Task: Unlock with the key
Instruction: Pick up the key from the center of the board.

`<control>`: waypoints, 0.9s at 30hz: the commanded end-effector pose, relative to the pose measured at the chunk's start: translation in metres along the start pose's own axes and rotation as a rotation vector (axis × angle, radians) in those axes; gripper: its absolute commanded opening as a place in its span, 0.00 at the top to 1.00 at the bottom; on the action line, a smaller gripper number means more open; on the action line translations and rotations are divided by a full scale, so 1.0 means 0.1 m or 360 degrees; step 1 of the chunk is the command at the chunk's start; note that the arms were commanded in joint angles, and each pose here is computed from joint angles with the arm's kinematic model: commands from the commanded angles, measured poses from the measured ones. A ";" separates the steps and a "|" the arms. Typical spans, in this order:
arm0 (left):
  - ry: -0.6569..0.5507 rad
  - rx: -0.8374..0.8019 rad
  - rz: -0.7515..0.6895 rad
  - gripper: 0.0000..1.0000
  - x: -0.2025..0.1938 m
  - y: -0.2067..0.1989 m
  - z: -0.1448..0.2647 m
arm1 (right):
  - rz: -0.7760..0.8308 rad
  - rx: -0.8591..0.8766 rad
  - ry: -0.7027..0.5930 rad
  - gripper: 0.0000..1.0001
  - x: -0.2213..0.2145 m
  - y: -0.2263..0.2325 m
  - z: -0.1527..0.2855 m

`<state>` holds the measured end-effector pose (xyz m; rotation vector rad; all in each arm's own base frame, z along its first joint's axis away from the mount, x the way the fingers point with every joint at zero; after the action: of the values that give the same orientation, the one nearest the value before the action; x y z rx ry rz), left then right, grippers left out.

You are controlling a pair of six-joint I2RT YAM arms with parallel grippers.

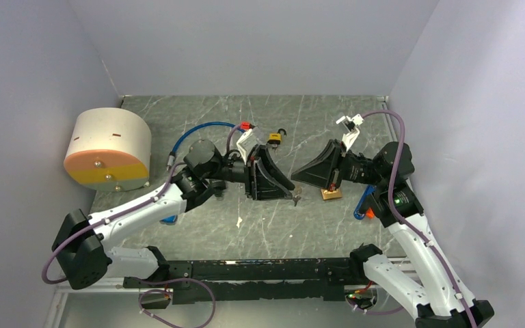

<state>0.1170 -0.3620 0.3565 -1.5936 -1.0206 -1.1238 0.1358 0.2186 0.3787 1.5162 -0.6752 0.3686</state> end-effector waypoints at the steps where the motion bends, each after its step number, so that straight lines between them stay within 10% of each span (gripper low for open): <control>1: -0.0039 0.0032 -0.0050 0.61 0.13 0.02 0.00 | 0.0086 0.0059 0.0010 1.00 0.02 0.14 0.01; 19: -0.0171 0.0036 0.0212 0.75 0.26 0.09 -0.07 | 0.0055 -0.0014 0.0004 1.00 0.02 -0.06 -0.03; 27: -0.0116 0.0042 0.0224 0.97 0.18 0.13 -0.09 | 0.0000 -0.0016 -0.0041 1.00 0.09 -0.09 -0.07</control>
<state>0.1341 -0.3709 0.3558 -1.6474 -0.8934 -0.9241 0.1437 0.2211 0.3691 1.4953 -0.6527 0.3533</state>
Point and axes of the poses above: each gripper's point midway between its finger pads, its own z axis back along the fingers, its own y axis along the line the jaws close on, x = y × z, the point moved 1 cm from there along z, back along the fingers, and after that the axes turned 14 degrees about -z, right-handed, at the moved point
